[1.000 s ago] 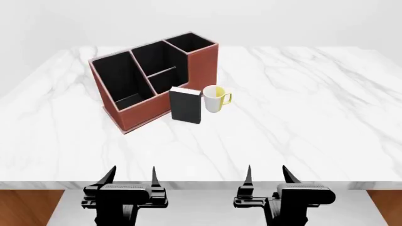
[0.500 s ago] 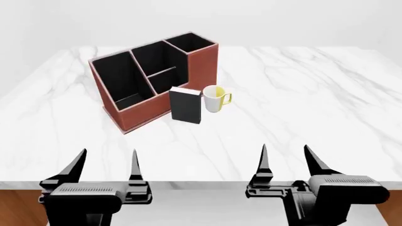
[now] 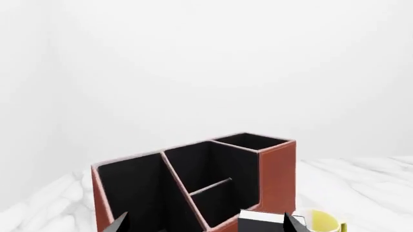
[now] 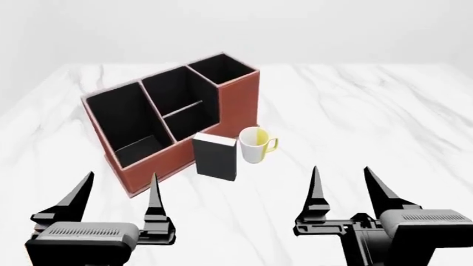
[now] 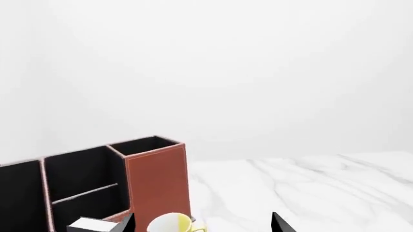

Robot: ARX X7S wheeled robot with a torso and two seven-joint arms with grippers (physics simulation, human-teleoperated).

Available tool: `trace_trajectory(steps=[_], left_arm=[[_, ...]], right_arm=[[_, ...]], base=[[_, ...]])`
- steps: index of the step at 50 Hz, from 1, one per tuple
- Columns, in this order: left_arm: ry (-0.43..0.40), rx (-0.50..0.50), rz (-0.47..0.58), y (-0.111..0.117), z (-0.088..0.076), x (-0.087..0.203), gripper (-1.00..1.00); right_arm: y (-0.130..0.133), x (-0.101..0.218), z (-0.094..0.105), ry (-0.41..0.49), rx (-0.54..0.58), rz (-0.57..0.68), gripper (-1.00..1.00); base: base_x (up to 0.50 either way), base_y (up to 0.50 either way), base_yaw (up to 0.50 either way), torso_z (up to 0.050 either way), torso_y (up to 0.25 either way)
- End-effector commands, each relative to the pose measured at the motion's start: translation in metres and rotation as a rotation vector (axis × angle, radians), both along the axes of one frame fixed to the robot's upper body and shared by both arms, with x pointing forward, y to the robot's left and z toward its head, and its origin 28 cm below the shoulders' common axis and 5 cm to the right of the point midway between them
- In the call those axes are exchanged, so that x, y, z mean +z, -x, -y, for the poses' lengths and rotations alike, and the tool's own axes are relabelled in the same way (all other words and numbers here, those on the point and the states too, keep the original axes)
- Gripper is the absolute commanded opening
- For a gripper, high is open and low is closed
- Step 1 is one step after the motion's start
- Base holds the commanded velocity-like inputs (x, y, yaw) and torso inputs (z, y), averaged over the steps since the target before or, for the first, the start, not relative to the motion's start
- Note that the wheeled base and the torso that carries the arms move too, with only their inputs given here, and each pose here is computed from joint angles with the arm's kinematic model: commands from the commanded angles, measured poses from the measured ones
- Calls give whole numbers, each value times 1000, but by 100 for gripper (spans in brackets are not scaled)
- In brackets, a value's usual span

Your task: Pick up the book and place it in the right compartment of the caddy.

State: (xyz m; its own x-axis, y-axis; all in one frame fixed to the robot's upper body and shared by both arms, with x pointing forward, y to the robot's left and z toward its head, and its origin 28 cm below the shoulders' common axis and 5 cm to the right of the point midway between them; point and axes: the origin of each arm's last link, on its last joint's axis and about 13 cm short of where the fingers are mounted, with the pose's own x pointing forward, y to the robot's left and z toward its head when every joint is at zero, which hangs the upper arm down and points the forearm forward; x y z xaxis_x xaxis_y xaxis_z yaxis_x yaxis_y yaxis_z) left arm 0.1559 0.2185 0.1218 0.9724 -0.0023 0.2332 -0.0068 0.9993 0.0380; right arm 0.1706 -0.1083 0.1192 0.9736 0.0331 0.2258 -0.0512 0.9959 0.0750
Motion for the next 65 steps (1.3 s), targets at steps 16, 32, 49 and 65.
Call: trace_trajectory(steps=[16, 32, 49, 65], left_arm=[[-5, -4, 5, 2, 1, 1, 100], [-3, -3, 3, 2, 1, 2, 100], [-2, 0, 0, 2, 1, 2, 100], [-5, 0, 4, 3, 1, 2, 100]], right_arm=[[2, -1, -1, 5, 0, 1, 100], [2, 0, -1, 8, 6, 3, 100], [1, 2, 1, -1, -40, -2, 100], [3, 2, 1, 1, -31, -6, 100]], base=[[500, 0, 0, 0, 1], [500, 0, 0, 0, 1], [88, 0, 152, 0, 1], [0, 0, 500, 0, 0]])
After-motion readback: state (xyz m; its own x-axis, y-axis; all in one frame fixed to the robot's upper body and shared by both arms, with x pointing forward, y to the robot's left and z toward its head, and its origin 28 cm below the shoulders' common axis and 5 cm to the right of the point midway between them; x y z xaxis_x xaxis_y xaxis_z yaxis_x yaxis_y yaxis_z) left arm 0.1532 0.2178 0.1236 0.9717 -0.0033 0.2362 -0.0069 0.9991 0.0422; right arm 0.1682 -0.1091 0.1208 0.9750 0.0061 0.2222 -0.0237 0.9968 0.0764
